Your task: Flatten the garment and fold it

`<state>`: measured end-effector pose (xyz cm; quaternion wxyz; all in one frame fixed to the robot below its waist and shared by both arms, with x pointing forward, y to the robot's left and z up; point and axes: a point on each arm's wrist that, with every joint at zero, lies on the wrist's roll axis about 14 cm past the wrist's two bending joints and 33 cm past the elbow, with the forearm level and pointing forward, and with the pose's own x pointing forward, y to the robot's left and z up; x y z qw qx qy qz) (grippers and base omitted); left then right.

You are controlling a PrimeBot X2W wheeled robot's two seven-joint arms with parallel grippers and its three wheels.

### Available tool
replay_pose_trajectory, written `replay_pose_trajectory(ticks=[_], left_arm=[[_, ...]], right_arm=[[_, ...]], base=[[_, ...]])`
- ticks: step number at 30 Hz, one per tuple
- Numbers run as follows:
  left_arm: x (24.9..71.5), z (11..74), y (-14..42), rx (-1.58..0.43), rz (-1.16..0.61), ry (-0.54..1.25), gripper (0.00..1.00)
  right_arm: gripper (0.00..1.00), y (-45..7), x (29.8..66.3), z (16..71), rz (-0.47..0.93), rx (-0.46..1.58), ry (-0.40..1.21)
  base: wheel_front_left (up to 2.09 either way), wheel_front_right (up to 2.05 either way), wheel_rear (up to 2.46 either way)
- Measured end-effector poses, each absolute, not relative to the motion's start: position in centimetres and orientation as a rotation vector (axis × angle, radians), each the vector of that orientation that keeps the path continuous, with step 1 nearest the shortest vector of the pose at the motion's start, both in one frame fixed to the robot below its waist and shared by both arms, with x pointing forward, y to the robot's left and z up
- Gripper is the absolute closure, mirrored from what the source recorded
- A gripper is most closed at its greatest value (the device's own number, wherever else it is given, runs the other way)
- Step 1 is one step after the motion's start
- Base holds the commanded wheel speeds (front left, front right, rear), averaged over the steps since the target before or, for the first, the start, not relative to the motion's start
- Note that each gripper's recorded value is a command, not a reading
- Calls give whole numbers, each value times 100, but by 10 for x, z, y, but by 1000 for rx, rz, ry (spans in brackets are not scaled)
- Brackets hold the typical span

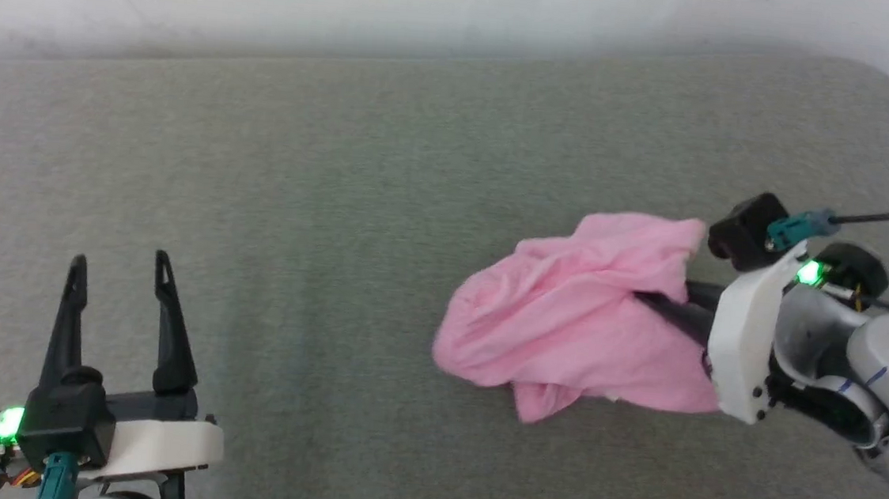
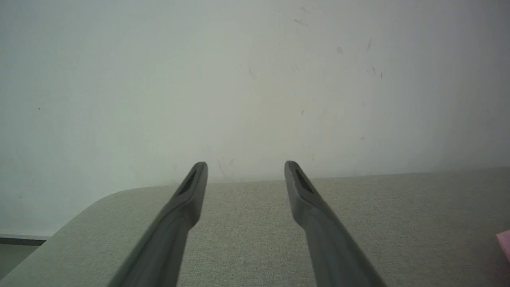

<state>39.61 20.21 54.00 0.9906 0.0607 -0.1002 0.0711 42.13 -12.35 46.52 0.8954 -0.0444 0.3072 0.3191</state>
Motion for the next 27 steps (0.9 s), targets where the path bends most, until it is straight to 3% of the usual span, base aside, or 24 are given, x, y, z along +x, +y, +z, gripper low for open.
replay_pose_trajectory(ticks=[9, 19, 27], left_arm=[[438, 550, 155, 92, 17, -272, 0], [486, 524, 122, 80, -87, -274, 0], [504, 489, 116, 75, -106, -225, 0]], right_arm=[[100, -243, 429, 487, 409, -309, 640], [100, -380, 443, 450, 76, -493, 828], [100, -439, 444, 408, -84, -538, 982]], base=[[0, 0, 0], [0, 0, 0], [0, 0, 0]])
